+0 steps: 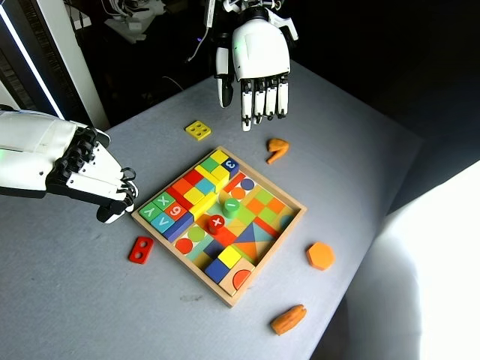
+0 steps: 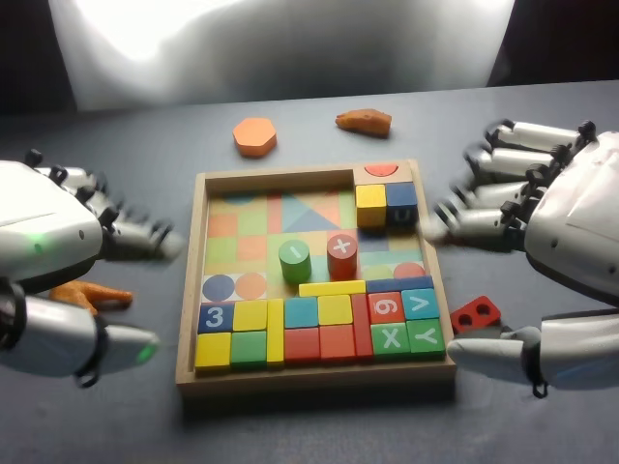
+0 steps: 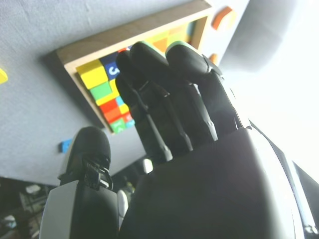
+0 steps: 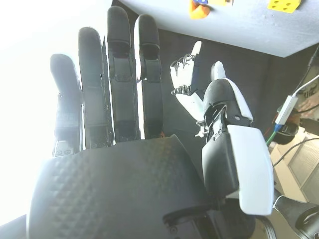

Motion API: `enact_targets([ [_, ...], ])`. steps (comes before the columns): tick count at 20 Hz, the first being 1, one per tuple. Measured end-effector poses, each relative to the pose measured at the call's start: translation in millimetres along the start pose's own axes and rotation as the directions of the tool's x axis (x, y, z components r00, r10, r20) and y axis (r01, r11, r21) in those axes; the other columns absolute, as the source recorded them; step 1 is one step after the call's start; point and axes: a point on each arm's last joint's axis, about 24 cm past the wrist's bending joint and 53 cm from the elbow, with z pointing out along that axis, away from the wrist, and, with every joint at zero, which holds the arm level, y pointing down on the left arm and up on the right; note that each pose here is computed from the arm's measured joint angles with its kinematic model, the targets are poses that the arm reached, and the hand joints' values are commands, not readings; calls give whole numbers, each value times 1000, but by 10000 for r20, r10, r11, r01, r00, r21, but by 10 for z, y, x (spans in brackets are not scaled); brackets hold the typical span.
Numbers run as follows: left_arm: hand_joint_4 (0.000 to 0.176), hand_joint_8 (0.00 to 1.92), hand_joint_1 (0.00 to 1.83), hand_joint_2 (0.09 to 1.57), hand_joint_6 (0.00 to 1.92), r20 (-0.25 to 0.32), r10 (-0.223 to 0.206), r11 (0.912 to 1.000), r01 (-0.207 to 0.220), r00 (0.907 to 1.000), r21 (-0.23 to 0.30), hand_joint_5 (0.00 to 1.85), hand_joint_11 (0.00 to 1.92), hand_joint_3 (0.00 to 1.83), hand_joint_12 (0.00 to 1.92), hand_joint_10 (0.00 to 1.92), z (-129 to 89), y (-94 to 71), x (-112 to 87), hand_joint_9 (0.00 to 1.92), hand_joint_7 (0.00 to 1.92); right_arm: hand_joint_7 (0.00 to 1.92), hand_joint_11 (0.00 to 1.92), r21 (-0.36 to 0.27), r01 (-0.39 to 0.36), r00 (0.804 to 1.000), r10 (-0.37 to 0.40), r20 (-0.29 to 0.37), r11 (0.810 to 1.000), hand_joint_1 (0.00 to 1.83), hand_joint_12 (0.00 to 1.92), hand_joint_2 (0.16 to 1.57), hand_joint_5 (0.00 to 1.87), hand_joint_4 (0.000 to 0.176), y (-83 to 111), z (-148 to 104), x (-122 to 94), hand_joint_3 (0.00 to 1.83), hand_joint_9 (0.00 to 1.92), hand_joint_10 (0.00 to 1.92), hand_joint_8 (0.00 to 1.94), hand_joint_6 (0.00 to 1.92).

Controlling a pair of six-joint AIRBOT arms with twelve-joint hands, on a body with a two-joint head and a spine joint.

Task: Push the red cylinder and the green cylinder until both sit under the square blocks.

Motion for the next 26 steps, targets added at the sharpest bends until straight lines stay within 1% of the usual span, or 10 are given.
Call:
enact_targets([
  [4,0,0,0,1123,0,95,3,9999,-4,10000,114,0,0,43,0,0,0,-27,-23,0,0,109,0,-43,3,10000,-3,49,10000,0,261,1132,83,0,22,-1,-8,11,74,5,2,1],
  [7,0,0,0,1136,0,98,1,9999,-2,10000,109,0,0,43,0,0,0,-27,-25,0,0,129,0,636,-23,9999,16,113,9980,0,212,1144,114,0,-123,11,-8,7,89,6,5,9],
  [9,0,0,0,1124,0,91,-3,9999,2,10000,101,0,0,34,0,0,0,-25,-23,0,0,150,0,953,260,9996,-273,122,9951,0,367,1149,147,0,-218,53,2,3,118,8,3,9],
  [11,0,0,0,1131,0,91,1,9999,-2,10000,100,0,0,34,0,0,0,-25,-23,0,0,178,0,856,372,9991,-386,155,9956,0,429,1146,214,0,-159,121,41,1,142,12,7,24],
  [13,0,0,0,1133,0,89,-3,10000,2,10000,98,0,0,32,0,0,0,-24,-23,0,0,234,0,765,142,9999,-147,52,9970,0,367,1134,395,0,-98,215,104,0,174,8,4,35],
  [15,0,0,0,1139,0,79,-3,9999,2,10000,102,0,0,33,0,0,0,-28,-19,0,0,259,0,963,-514,9987,515,22,9940,0,321,1135,597,0,-131,334,117,0,165,0,1,31],
  [17,0,0,0,1152,0,65,2,10000,-2,10000,82,0,0,36,0,0,0,-22,-16,0,0,298,0,1240,-1555,9876,1568,-14,9800,0,435,1140,756,0,-207,508,151,1,178,3,4,37],
  [19,0,0,0,1152,0,85,-2,10000,2,10000,96,0,0,33,0,0,1,-23,-22,0,0,332,0,1491,-2199,9747,2235,-80,9641,0,493,1139,865,0,-245,712,211,0,230,11,5,32],
  [23,0,0,0,1141,0,75,8,10000,-8,10000,-13,0,0,25,0,0,15,30,-29,0,0,342,0,1331,-2152,9761,2175,-28,9674,0,340,1133,878,0,-205,941,220,0,196,1,2,7],
  [26,0,0,0,1156,0,44,30,10000,-30,10000,56,0,0,28,0,0,32,3,-15,0,0,360,0,1416,-2139,9765,2157,30,9665,0,316,1127,887,0,-270,1047,237,0,196,4,2,5],
])
